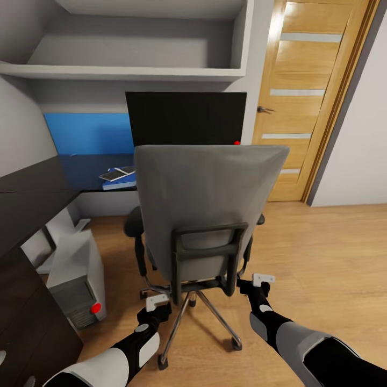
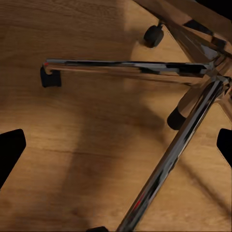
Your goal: In the bedroom, organize the workspace by keeping the computer under the desk, ensuring the monitor is on the desk, placing the keyboard on the desk next to the monitor, placing the mouse on the desk next to the keyboard, moving the folder from the swivel chair onto the desk next to the mouse, stacking the notebook on top of the folder with the pen on top of the notebook, and positioning the swivel chair next to the desk.
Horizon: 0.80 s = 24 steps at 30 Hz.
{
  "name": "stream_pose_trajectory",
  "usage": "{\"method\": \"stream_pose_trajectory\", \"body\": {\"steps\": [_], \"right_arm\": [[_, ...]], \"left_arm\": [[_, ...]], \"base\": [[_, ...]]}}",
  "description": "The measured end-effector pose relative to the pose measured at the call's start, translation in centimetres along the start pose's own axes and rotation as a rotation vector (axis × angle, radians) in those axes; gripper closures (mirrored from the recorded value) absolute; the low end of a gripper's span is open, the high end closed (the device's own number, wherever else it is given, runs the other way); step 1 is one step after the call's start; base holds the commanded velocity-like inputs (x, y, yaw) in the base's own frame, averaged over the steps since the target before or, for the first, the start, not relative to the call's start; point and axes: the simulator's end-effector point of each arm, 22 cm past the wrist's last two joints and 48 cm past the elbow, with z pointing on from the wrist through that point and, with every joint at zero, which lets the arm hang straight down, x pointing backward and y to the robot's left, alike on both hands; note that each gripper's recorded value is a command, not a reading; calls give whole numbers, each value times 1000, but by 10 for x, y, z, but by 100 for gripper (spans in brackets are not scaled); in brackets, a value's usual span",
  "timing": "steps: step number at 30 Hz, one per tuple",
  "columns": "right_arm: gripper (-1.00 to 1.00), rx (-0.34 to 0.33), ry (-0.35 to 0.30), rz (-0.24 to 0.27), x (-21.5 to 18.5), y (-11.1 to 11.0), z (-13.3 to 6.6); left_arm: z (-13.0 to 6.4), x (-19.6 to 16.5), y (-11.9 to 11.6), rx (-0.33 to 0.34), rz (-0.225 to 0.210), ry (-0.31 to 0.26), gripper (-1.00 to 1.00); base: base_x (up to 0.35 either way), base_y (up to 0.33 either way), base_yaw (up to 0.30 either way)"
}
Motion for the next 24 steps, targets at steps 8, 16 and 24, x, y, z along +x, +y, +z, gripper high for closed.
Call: {"method": "stream_pose_trajectory", "body": {"steps": [8,16,24], "right_arm": [[-100,0,0,1,0,0,0],[-100,19,-1,29,0,-4,0],[-100,15,-1,22,0,-3,0]], "left_arm": [[0,0,0,1,0,-1,-100],[0,3,2,-4,-3,5,-100],[1,-2,1,1,-7,-5,-100]], "base": [[321,32,0],[273,197,0],[68,51,0]]}}
